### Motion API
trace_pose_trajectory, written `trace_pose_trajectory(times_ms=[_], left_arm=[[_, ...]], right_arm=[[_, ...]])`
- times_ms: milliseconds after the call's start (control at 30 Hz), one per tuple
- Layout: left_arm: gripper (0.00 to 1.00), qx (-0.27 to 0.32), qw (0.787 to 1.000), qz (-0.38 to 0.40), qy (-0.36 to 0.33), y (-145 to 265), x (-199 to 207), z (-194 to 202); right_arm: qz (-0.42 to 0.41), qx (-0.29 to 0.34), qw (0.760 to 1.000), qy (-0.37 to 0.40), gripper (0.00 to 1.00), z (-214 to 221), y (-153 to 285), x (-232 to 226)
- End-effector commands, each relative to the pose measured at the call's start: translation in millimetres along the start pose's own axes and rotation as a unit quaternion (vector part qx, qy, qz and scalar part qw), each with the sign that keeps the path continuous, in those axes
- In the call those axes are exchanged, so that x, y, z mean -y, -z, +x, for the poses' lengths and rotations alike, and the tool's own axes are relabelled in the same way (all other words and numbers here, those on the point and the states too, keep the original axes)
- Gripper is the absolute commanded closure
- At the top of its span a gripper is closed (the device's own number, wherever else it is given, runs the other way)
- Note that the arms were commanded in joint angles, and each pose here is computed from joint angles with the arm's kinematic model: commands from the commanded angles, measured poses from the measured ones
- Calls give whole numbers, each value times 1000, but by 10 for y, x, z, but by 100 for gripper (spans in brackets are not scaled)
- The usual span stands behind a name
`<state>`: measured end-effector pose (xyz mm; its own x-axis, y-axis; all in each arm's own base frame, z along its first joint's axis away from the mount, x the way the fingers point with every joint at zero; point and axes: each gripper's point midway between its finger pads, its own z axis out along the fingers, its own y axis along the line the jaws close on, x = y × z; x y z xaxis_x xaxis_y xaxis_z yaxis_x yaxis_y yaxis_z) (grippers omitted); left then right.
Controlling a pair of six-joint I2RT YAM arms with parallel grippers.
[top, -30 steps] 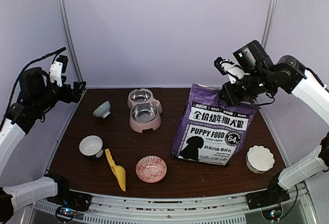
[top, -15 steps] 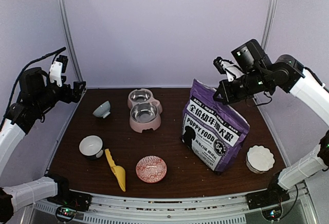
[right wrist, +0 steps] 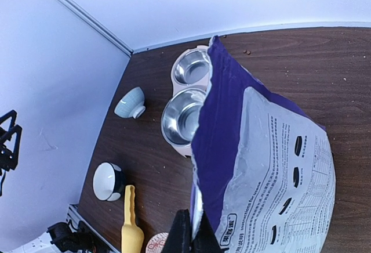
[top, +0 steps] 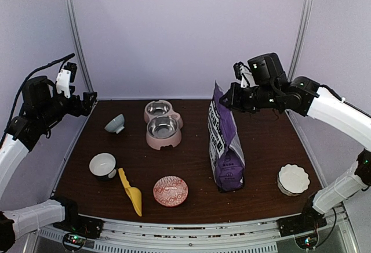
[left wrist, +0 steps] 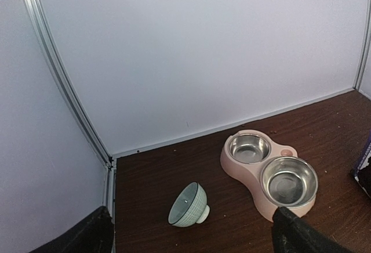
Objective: Serve the pet food
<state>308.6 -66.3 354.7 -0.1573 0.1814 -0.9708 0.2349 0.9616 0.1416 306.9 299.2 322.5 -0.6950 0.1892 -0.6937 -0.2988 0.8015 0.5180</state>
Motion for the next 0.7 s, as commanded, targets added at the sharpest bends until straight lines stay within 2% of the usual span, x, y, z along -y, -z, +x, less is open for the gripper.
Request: trace_pose_trajectory(times_ms=[0,133,267,433,500,567,667], left_arm=[[2,21,1000,5,5,27,9,-117],[2,21,1000,9,7,21,22,-116],[2,17,1000,14,11,-1,42,-101],[2,16,1000,16,13,-15,46,-94],[2,14,1000,15,13,-21,44,-88],[2,15,1000,14,13,-19,42,-91],[2,14,1000,12,13,-18,35,-89]], right_arm=[[-106,157,980,-57,100,-781,355,-516],[-97,152,981,-65,100,-692,237,-434],[-56,135,989,-30,99,-555,104,-258],[-24,137,989,45,55,-620,348,-198],[-5,143,987,67,43,-675,482,-161],[26,144,986,80,39,-698,563,-64],[59,142,984,87,41,-716,604,45]])
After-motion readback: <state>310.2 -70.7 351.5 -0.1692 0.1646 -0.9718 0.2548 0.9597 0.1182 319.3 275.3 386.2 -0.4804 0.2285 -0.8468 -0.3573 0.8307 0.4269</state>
